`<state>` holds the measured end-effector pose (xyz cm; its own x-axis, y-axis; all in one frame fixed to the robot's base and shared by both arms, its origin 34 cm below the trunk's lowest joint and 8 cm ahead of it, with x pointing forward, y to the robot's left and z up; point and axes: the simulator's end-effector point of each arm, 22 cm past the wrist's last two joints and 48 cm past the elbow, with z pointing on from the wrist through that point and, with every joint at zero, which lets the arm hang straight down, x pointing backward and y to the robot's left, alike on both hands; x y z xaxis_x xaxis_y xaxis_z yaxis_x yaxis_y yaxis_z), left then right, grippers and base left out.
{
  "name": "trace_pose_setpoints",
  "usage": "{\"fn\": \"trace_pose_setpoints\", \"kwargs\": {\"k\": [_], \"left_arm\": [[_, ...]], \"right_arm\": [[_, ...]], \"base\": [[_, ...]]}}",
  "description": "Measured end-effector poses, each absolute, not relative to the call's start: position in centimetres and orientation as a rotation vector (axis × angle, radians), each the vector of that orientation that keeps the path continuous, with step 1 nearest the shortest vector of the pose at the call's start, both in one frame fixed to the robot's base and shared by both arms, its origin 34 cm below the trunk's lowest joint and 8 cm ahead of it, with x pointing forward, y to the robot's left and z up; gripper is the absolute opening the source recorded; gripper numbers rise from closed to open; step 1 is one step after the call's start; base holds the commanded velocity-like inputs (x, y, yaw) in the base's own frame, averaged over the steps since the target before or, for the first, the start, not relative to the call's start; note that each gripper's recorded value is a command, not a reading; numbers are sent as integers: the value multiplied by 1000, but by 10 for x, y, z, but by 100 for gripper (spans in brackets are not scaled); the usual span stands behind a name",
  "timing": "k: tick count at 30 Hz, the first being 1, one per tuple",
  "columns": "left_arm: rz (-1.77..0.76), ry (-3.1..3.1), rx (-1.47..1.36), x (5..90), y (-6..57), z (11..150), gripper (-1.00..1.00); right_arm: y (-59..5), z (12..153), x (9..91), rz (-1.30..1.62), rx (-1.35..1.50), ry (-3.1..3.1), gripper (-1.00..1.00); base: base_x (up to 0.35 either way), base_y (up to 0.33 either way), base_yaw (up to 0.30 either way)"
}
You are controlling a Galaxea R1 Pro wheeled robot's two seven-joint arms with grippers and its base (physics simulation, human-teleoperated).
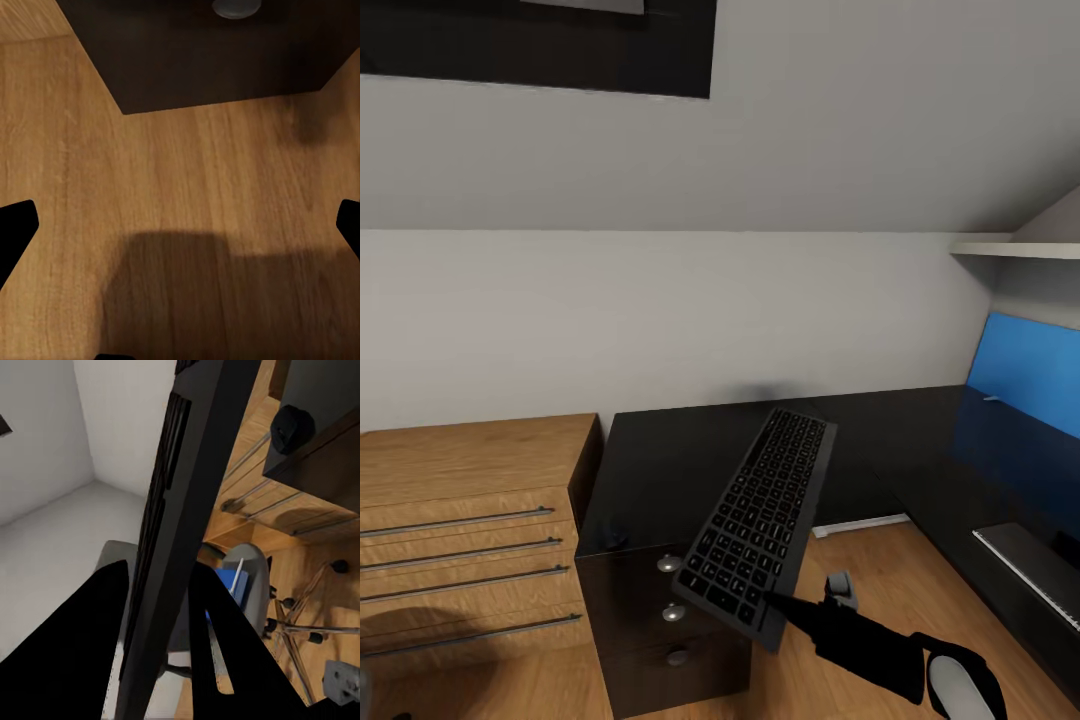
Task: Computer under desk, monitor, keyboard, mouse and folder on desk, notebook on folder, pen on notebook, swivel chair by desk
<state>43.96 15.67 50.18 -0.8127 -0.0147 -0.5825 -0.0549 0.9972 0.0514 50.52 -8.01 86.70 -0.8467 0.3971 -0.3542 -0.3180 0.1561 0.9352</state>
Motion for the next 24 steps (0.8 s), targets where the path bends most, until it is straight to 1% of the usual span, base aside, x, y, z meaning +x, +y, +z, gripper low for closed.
{"fn": "trace_pose_setpoints", "kwargs": {"k": [11, 18, 24], "left_arm": [[88, 2519, -49, 440, 157, 502, 100], [88, 2520, -50, 439, 158, 501, 100], [89, 2525, -51, 438, 158, 499, 100]], "right_arm": [[-80, 870, 503, 1792, 93, 1893, -100], [-79, 868, 503, 1795, 97, 1897, -100], [-78, 866, 504, 1795, 103, 1902, -100]], "base": [[0, 0, 17], [-35, 0, 215], [-274, 0, 239]]}}
